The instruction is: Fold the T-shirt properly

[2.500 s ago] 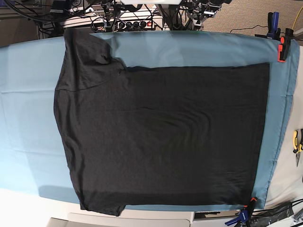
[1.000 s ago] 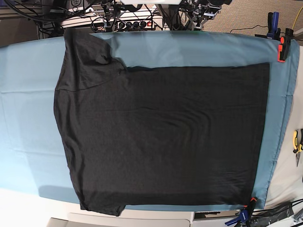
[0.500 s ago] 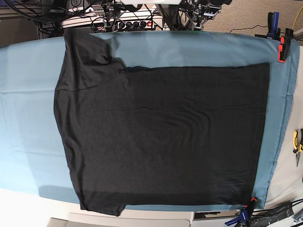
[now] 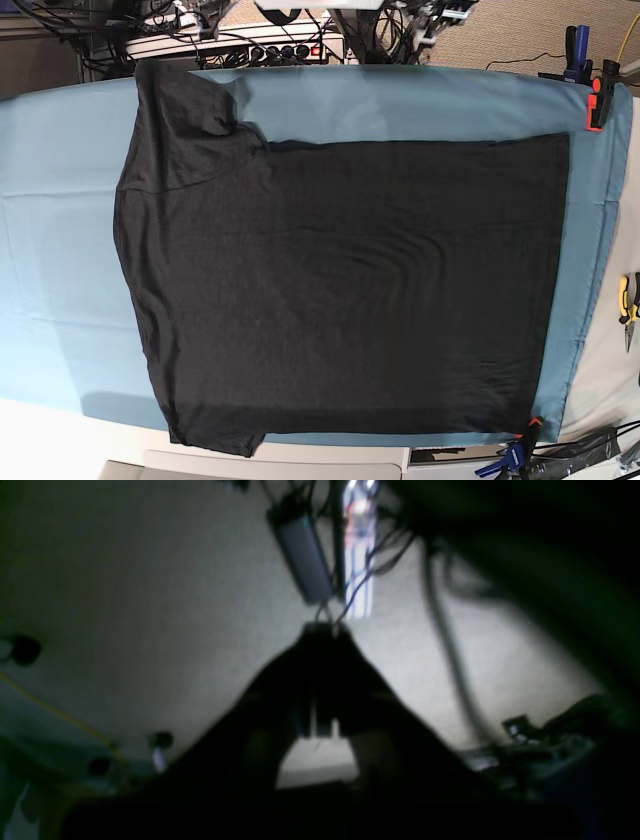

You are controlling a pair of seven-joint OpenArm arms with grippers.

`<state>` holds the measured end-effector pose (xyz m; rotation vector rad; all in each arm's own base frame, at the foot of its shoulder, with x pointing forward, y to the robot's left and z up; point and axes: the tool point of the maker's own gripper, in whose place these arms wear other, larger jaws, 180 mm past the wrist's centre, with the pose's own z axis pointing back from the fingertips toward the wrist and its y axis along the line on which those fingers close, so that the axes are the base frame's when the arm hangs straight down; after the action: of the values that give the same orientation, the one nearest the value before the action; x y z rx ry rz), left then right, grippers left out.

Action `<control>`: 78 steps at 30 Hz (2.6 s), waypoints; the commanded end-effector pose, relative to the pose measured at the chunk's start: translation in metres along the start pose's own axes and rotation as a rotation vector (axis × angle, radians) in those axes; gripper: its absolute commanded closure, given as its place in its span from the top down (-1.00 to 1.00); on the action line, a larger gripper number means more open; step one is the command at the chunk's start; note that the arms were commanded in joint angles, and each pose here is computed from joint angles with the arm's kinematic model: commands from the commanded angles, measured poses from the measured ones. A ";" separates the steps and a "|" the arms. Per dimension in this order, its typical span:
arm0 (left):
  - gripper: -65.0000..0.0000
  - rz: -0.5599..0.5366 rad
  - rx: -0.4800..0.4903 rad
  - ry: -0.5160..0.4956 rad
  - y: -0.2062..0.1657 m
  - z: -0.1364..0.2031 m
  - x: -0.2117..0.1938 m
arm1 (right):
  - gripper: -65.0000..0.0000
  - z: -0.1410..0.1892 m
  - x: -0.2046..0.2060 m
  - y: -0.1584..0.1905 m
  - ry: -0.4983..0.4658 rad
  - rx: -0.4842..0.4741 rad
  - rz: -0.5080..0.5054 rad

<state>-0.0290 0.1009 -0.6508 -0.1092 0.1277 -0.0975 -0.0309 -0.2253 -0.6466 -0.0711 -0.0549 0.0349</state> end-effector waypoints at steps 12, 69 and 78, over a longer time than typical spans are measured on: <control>-1.00 -0.231 0.093 -0.130 0.052 0.063 -0.038 | -0.91 0.064 -0.016 -0.087 -0.138 -0.151 0.099; -1.00 -0.249 0.139 -1.023 0.004 0.370 0.152 | -0.93 0.389 0.228 -0.054 -1.108 -0.398 -0.151; -1.00 -0.042 0.116 -1.119 0.059 0.403 0.161 | -0.93 0.409 0.231 -0.118 -1.174 -0.511 -0.320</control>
<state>0.1859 0.1845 -0.2886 -0.0419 -0.9597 -0.0653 0.1814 -0.3046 -0.2255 -0.5277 -1.2273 -0.2726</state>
